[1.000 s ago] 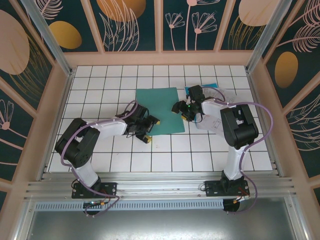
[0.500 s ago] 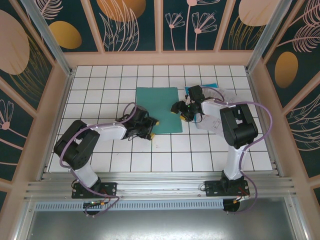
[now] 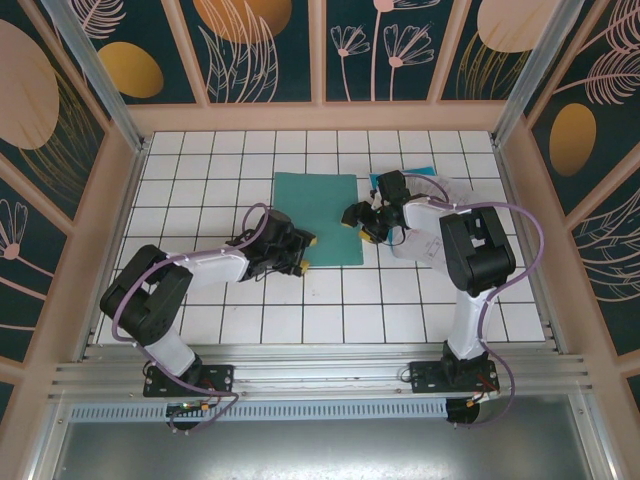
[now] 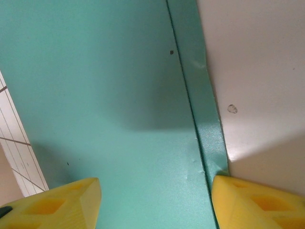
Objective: Put the files into the folder
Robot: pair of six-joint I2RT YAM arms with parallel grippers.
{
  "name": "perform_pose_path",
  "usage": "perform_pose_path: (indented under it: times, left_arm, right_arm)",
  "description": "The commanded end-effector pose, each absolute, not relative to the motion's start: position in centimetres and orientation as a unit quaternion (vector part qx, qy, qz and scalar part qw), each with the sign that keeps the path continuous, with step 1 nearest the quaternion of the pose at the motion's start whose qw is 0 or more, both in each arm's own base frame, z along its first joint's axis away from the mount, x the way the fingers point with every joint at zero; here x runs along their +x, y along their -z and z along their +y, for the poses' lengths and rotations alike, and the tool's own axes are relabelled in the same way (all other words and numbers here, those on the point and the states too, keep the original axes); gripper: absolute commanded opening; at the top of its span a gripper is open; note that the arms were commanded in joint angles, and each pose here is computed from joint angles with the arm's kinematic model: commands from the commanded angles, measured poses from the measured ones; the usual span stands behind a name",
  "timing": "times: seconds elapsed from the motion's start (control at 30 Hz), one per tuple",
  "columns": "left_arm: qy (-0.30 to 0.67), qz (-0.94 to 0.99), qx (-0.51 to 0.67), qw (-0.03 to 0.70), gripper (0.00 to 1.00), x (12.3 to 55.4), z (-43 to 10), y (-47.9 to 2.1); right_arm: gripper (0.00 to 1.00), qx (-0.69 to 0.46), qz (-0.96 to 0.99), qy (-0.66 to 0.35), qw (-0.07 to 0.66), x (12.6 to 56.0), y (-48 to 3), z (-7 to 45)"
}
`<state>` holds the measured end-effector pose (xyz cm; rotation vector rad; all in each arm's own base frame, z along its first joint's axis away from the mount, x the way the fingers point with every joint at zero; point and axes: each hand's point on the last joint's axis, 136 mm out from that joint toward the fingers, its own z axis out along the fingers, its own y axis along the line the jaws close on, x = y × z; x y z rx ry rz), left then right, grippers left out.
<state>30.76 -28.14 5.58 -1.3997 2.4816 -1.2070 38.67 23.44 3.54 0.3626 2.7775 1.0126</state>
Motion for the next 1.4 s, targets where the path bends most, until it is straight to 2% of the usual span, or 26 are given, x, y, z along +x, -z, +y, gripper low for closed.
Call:
perform_pose_path:
  times: [0.0,0.3,0.67,0.9,1.37]
  left_arm:
    - [0.367,0.808,-0.462,0.011,0.64,29.4,-27.4,-5.2]
    - [0.363,0.801,-0.476,0.015,0.66,30.0,-27.4,-4.2]
    - [0.364,0.800,-0.476,0.031,0.63,30.9,-27.5,-3.6]
    - [0.381,0.792,-0.474,0.053,0.55,31.9,-27.6,-4.1]
    - [0.415,0.780,-0.462,0.077,0.45,32.7,-27.9,-5.3]
  right_arm:
    - [0.65,0.134,0.940,-0.311,0.029,36.6,-0.4,22.9]
    - [0.65,0.137,0.940,-0.311,0.024,36.4,-0.2,22.9]
    - [0.65,0.136,0.940,-0.312,0.022,36.3,-0.2,23.0]
    - [0.65,0.136,0.940,-0.313,0.020,36.1,-0.1,23.0]
    - [0.65,0.132,0.937,-0.322,0.015,36.0,-0.2,23.3]
